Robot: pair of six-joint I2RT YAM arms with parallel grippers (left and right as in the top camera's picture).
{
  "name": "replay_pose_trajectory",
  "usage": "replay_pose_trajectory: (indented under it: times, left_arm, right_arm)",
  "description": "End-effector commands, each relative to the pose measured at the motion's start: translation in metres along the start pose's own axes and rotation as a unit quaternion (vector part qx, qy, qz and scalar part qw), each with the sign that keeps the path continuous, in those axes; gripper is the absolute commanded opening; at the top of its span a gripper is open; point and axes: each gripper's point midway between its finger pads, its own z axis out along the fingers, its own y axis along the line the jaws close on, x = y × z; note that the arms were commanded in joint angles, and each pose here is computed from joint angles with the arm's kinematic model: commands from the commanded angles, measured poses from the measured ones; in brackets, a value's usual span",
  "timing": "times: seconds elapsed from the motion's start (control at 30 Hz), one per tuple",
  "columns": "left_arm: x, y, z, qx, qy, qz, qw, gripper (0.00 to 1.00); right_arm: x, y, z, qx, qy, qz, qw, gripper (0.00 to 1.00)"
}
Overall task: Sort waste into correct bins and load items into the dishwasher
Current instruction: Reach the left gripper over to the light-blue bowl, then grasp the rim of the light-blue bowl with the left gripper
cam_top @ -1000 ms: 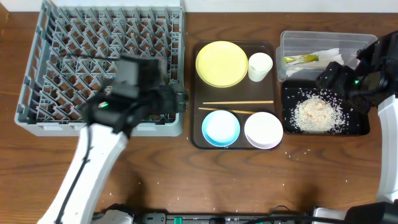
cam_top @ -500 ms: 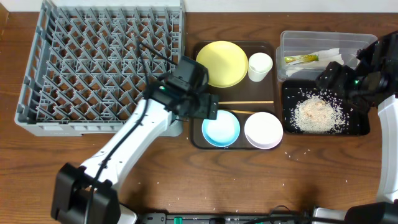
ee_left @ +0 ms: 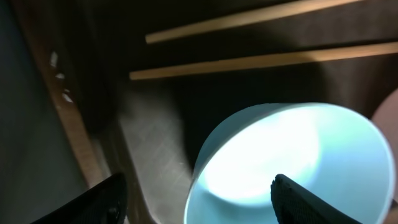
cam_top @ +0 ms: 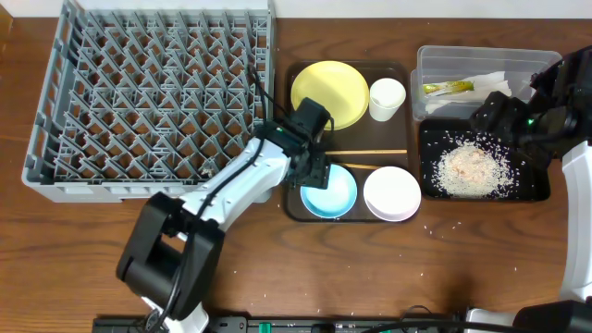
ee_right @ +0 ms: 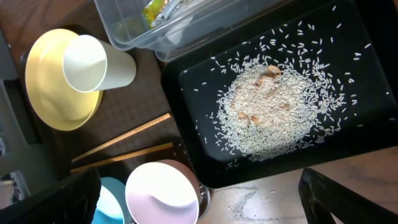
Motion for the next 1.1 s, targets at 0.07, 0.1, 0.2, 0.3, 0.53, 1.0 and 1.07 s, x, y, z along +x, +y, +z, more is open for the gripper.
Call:
replay_pose_trajectory:
  times: [0.07, 0.1, 0.2, 0.3, 0.53, 1.0, 1.07]
  left_arm:
    - [-0.007, 0.003, 0.004, -0.016, -0.006, -0.01, 1.0, 0.73]
    - [-0.007, 0.003, 0.004, -0.015, -0.006, -0.01, 1.0, 0.72]
    - [-0.007, 0.002, 0.004, -0.014, -0.007, -0.011, 1.0, 0.68]
    - [-0.005, -0.002, 0.005, -0.012, -0.005, -0.011, 1.0, 0.64]
    - [0.007, -0.009, 0.013, -0.013, 0.005, 0.004, 1.0, 0.64]
    - [0.016, -0.001, 0.02, -0.028, 0.013, 0.001, 1.0, 0.54]
    - [0.017, -0.001, 0.02, -0.026, 0.015, 0.001, 1.0, 0.52]
  right_arm:
    - [-0.003, 0.003, -0.005, -0.005, -0.008, -0.003, 1.0, 0.99]
    - [-0.003, 0.003, -0.005, -0.005, -0.008, -0.003, 1.0, 0.99]
    - [-0.003, 0.003, -0.005, -0.005, -0.008, -0.003, 1.0, 0.99]
    - [-0.003, 0.003, -0.005, -0.005, -0.008, -0.003, 1.0, 0.99]
    - [-0.003, 0.003, -0.005, -0.005, -0.008, -0.003, 1.0, 0.99]
    - [-0.003, 0.003, -0.005, -0.005, -0.008, -0.003, 1.0, 0.99]
    - [-0.003, 0.003, -0.005, -0.005, -0.008, -0.003, 1.0, 0.99]
